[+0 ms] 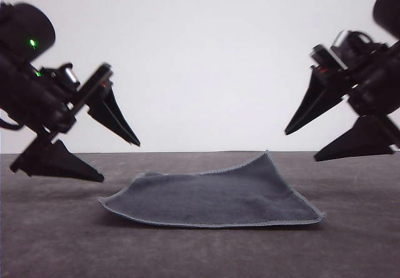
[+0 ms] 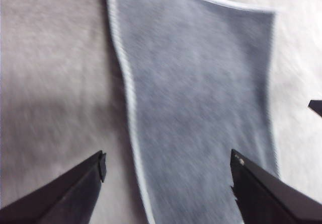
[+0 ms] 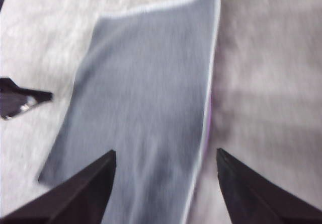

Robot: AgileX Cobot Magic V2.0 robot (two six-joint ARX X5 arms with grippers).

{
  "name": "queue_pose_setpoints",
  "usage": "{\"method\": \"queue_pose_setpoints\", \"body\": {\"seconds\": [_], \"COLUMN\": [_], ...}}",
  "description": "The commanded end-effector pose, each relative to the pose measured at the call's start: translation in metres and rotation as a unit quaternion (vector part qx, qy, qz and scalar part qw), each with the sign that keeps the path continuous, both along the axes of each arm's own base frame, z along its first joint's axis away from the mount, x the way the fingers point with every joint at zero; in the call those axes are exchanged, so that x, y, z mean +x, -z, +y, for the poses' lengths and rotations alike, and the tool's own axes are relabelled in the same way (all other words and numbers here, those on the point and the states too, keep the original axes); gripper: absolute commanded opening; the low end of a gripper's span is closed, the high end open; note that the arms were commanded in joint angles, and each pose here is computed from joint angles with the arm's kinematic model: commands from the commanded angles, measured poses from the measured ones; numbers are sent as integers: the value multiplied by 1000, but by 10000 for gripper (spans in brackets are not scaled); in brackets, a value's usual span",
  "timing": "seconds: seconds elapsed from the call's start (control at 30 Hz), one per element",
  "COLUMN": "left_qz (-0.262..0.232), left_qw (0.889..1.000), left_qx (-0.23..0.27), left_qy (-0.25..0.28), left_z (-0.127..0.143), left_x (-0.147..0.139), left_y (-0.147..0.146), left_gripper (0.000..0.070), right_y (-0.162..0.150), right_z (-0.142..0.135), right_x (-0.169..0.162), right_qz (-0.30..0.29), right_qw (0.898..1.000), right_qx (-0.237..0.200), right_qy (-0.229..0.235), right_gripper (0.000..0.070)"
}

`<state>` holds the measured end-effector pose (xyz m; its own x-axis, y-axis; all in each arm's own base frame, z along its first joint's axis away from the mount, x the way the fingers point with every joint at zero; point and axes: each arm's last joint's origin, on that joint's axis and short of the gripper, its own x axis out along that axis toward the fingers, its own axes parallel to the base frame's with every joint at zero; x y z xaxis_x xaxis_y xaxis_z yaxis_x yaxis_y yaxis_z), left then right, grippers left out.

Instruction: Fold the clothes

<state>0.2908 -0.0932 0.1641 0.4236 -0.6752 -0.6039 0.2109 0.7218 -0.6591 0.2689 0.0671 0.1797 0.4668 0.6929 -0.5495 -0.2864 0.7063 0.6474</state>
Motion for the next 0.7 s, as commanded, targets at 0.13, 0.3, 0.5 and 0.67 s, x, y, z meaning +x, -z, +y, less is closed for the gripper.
{"method": "queue_pose_setpoints", "body": {"seconds": [0.13, 0.3, 0.5, 0.67], "left_qz": [4, 16, 31, 23], "left_qw": [1000, 999, 999, 999], "left_qx": [-12, -31, -29, -31], "left_qy": [-1, 9, 6, 7], "left_z": [-9, -19, -27, -31], "left_x": [29, 54, 81, 98], "left_y": [7, 10, 15, 12], "left_gripper": [487, 487, 487, 487], "right_y": [5, 7, 8, 12], "right_z": [6, 10, 11, 9], "right_x": [29, 47, 65, 77], "right_qz": [7, -1, -7, -5], "right_qw": [1000, 1000, 1000, 1000], "right_qx": [7, 9, 10, 9], "right_qy": [-5, -4, -1, 5], "right_gripper": [403, 403, 402, 402]}}
